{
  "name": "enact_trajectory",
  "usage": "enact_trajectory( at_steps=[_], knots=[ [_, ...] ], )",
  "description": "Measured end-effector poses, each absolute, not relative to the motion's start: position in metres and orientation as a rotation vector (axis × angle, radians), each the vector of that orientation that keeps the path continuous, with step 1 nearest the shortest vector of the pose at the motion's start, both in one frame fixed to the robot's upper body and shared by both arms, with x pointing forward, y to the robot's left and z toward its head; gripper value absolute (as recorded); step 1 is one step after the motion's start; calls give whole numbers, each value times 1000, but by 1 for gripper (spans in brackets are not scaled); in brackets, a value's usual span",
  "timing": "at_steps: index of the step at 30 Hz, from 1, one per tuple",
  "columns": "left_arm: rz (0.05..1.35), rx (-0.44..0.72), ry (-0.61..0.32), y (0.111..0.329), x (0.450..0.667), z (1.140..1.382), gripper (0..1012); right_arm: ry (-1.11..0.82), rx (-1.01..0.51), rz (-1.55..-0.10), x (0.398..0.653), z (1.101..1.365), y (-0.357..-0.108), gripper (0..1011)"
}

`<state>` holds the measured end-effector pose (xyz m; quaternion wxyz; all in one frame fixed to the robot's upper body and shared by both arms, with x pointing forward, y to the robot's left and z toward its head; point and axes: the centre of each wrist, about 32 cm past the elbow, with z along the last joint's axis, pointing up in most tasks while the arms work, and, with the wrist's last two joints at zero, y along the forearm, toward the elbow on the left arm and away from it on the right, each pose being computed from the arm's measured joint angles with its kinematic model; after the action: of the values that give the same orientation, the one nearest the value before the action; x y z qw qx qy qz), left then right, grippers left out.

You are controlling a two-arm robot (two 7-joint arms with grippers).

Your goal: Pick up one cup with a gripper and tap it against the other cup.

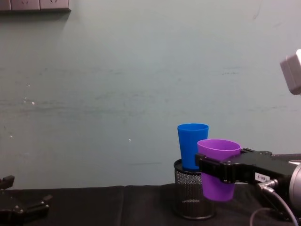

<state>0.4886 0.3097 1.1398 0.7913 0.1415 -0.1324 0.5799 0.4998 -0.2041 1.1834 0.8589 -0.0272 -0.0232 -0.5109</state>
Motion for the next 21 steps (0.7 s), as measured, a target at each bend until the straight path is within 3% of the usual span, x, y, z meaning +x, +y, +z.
enact_trajectory(
  at_steps=[21],
  knots=[
    [1248,304,-285,310,489,1140,1000,-49,-57,-1073,500,1183,-204,722]
  ],
)
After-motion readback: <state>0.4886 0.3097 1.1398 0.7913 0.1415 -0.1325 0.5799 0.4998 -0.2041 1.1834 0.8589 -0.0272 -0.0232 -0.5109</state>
